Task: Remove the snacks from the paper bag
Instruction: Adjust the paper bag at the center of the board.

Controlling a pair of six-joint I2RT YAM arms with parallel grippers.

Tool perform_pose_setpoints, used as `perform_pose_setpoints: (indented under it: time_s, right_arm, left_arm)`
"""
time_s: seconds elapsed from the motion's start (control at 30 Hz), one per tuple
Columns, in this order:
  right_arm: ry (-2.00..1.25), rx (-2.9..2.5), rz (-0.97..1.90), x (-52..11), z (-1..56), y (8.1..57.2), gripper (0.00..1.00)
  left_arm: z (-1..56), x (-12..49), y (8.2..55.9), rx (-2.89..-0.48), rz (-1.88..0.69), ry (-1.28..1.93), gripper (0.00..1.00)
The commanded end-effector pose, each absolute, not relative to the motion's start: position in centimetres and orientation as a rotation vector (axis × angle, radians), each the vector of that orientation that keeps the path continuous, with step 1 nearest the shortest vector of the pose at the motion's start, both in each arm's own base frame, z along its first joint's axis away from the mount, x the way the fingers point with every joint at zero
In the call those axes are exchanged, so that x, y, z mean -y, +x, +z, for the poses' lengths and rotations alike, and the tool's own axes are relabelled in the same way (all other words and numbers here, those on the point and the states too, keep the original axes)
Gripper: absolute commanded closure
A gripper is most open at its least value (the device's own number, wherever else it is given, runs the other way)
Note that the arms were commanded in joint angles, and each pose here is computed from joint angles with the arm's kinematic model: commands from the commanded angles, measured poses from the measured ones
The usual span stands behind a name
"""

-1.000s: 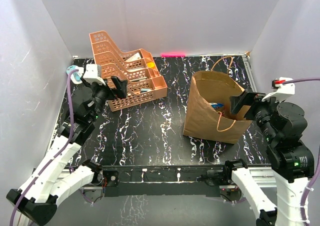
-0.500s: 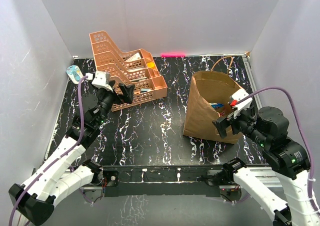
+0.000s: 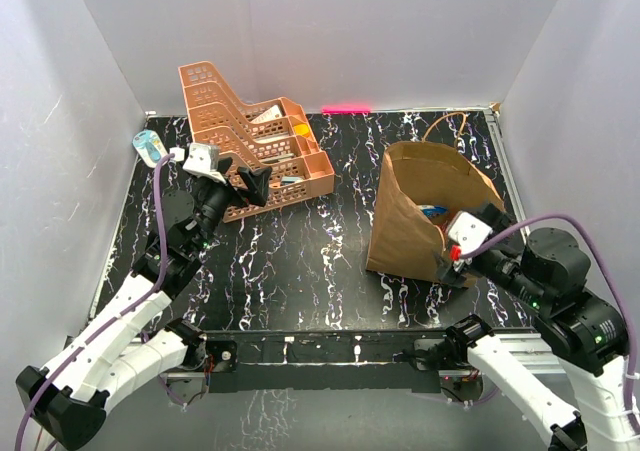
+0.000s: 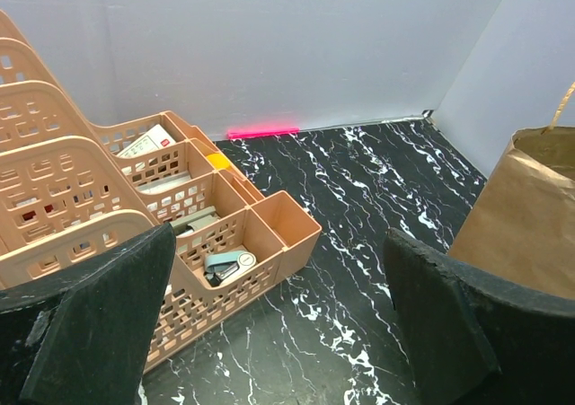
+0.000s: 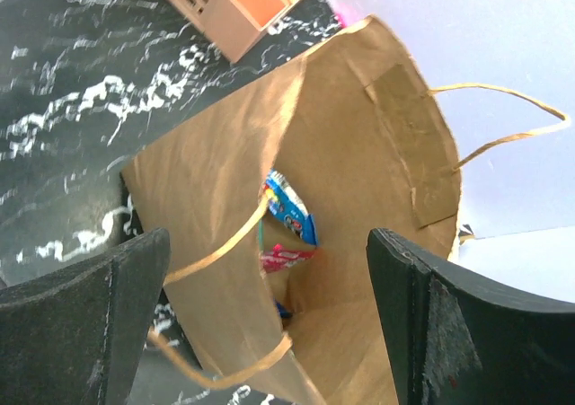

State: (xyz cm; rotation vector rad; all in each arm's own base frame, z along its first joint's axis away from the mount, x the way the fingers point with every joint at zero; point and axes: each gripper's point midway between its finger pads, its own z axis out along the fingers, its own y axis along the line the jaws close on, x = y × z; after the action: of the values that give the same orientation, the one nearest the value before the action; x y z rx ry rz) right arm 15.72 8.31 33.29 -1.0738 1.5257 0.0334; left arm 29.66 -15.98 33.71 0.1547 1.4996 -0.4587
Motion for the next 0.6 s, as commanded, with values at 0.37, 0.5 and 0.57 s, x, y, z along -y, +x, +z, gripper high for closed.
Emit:
perform_pose_setpoints:
  time_s: [0.37, 0.5, 0.57]
  right_arm:
    - [-1.396, -1.329, -0.089, -7.4, 31.3, 12.1, 0.01]
    - [-1.38, -1.258, -0.156, -7.4, 31.9, 13.0, 0.05]
    - [-1.382, -1.211, -0.145, -8.0, 32.3, 13.2, 0.1]
  left_arm:
    - [34.3, 16.5, 29.7, -1.465, -0.471, 0.163, 0.02]
    - [33.8, 16.7, 29.9, -1.477, -0.471, 0.17, 0.02]
    - [33.7, 16.8, 30.0, -1.482, -0.471, 0.173, 0.02]
